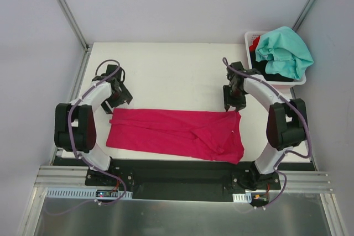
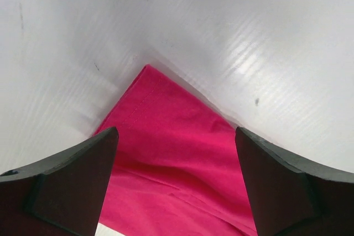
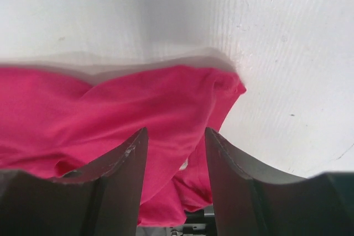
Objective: Fold and stack the t-shirts
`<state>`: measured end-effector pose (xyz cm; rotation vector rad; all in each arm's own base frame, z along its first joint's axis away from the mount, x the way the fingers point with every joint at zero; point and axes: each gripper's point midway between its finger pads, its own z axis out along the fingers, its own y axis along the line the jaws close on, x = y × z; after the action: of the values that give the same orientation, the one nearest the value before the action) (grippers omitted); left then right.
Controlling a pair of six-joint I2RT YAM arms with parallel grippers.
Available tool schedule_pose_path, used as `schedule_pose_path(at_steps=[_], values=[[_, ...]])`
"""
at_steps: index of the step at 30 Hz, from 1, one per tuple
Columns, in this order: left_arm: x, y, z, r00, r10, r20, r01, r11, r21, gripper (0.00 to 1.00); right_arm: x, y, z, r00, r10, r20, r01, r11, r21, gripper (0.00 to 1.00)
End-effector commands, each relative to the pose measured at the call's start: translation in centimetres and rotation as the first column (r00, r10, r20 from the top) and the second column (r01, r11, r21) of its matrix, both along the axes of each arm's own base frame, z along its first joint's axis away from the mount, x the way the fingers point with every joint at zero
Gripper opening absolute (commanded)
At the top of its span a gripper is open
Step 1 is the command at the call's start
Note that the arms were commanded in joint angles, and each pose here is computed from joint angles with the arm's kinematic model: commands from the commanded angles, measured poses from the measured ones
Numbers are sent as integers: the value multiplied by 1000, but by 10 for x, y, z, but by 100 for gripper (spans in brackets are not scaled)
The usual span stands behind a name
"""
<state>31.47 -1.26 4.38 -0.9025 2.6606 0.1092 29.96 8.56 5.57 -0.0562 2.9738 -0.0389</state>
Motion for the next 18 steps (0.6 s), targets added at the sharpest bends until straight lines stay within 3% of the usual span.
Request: schedule_pose_path(at_steps=[1, 5, 8, 13, 18], values=[[15, -11, 71, 983, -57, 175, 52, 998, 33, 88, -5, 31, 79, 988, 59, 144, -80, 986, 149, 49], [1, -50, 86, 964, -168, 204, 192, 976, -105, 88, -37, 65, 86, 981, 98, 169, -151, 930, 336, 49], [-22, -56, 76, 963, -214, 164, 235, 965, -116, 89, -54, 84, 88, 970, 104, 218, -191, 882, 430, 49], [-43, -60, 69, 966, -213, 148, 236, 958, -160, 90, -95, 102, 47, 980, 147, 137, -196, 844, 500, 47], [-53, -57, 66, 968, -206, 143, 227, 962, -151, 90, -107, 123, 29, 974, 185, 130, -226, 811, 540, 45]])
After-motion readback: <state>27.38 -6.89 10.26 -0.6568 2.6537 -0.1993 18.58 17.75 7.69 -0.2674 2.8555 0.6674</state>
